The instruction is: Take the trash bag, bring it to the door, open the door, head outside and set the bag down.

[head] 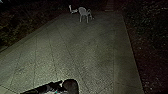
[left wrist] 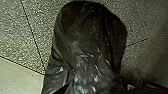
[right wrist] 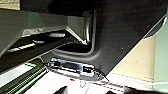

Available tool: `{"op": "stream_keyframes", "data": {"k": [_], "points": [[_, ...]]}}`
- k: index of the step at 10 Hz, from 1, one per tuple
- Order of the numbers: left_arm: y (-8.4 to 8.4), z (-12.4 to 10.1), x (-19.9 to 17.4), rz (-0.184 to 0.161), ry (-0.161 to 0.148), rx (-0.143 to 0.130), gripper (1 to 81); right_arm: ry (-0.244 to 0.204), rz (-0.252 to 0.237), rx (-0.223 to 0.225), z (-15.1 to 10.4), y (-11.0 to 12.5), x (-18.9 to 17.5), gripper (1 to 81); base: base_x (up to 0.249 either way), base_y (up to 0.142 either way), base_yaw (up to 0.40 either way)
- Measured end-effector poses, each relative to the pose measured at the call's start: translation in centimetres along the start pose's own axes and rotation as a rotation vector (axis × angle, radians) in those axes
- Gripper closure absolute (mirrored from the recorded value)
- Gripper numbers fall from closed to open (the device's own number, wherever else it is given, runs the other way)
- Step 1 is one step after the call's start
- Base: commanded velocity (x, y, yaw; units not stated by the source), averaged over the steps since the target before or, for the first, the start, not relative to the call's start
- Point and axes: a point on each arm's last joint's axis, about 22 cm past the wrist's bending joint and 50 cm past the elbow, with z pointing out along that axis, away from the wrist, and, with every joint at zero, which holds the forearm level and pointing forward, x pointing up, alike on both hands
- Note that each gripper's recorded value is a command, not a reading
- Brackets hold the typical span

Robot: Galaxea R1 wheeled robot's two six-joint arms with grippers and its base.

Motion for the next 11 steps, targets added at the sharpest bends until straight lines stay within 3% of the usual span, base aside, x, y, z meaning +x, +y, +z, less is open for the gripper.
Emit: {"op": "stream_keyframes", "data": {"k": [2, 4, 6, 7, 9, 10, 11], "points": [[-1.0, -0.4, 0.1, -0.008, -0.002, 0.013, 1.0, 0.0, 0.001, 0.0, 0.0, 0.0, 0.0, 1.0, 0.0, 0.0, 0.0], [-1.2, 0.0, -1.4, -0.009, -0.036, 0.009, 1.0, 0.0, 0.002, 0.0, 0.0, 0.0, 0.0, 1.0, 0.0, 0.0, 0.0], [-2.6, 1.6, -7.8, -0.011, -0.115, 0.012, 1.0, 0.011, -0.004, -0.003, -0.2, 0.1, 0.5, 1.0, 0.0, 0.0, 0.0], [-3.1, 2.3, -12.2, 0.007, -0.164, 0.003, 1.0, 0.031, -0.012, -0.006, -0.4, 0.1, 1.5, 1.0, 0.0, 0.0, 0.0], [-4.1, 3.5, -19.3, 0.045, -0.22, -0.006, 1.0, 0.079, -0.02, -0.012, -0.9, 0.2, 3.4, 1.0, 0.0, 0.0, 0.0], [-4.0, 4.4, -22.8, 0.08, -0.25, -0.011, 1.0, 0.104, -0.008, -0.013, -1.2, 0.2, 3.9, 1.0, 0.0, 0.0, 0.0], [-2.7, 5.4, -25.8, 0.126, -0.275, -0.032, 1.0, 0.136, 0.007, -0.014, -1.5, 0.1, 4.5, 1.0, 0.0, 0.0, 0.0]]}}
